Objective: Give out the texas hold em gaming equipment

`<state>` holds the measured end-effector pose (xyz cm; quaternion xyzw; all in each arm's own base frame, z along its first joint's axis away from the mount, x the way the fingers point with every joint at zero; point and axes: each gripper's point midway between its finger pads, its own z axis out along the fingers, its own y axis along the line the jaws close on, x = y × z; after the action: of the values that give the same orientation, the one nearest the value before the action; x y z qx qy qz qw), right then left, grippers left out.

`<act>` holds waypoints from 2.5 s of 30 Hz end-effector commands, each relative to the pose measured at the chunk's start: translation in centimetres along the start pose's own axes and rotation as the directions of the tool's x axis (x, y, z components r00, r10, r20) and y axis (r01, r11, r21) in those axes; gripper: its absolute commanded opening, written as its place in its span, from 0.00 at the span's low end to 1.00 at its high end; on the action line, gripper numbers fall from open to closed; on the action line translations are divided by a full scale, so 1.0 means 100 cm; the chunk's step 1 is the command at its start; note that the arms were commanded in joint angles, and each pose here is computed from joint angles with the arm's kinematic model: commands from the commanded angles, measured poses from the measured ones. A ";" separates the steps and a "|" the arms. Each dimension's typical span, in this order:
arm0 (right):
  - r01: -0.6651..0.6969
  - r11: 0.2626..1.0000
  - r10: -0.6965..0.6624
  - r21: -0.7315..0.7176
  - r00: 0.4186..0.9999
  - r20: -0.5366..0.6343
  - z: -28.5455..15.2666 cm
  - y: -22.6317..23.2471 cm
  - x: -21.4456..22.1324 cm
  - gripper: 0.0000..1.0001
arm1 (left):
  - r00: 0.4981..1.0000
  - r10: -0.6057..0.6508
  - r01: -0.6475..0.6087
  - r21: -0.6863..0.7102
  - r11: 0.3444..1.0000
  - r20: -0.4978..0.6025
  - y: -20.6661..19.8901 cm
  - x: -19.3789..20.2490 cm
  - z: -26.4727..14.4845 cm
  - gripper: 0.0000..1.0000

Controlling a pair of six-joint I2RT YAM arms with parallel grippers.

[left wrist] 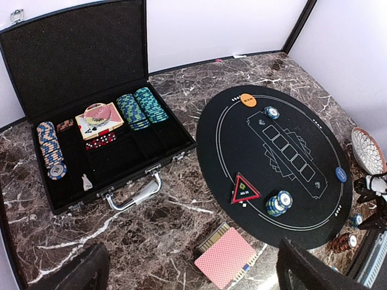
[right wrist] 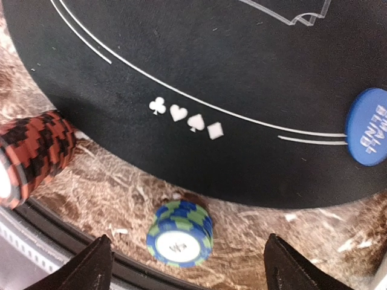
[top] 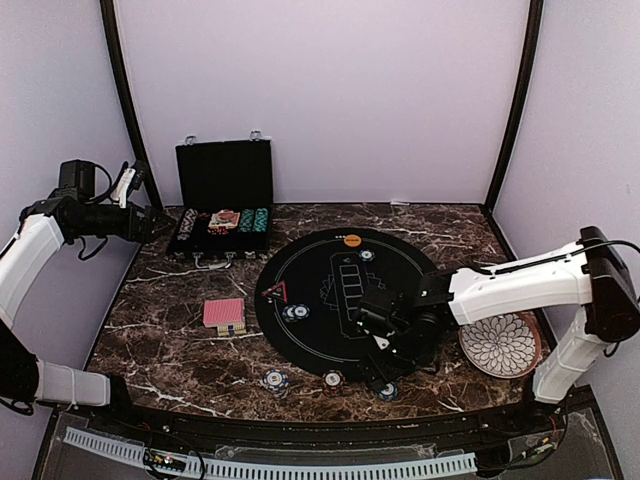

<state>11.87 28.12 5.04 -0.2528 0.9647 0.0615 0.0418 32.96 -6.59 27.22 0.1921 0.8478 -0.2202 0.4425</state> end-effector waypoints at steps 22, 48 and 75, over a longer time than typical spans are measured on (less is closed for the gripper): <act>0.031 0.999 -0.030 0.016 0.997 -0.065 0.030 0.007 0.018 0.42 | 1.000 0.021 -0.021 0.003 1.000 0.015 -0.003 -0.008 -0.007 0.99; 0.031 0.994 -0.042 0.109 0.994 0.100 -0.027 -0.016 -0.077 0.22 | 1.000 0.022 -0.022 0.005 1.000 0.016 -0.004 -0.009 -0.008 0.99; -0.041 0.987 0.033 0.153 0.998 0.055 0.033 -0.076 -0.104 0.65 | 1.000 0.028 -0.028 0.000 1.000 0.008 -0.003 -0.007 -0.007 0.99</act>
<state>24.97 27.92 2.14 -0.2301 0.9691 0.0034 0.0883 33.07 -6.56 27.81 0.1999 0.8437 -0.2146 0.4495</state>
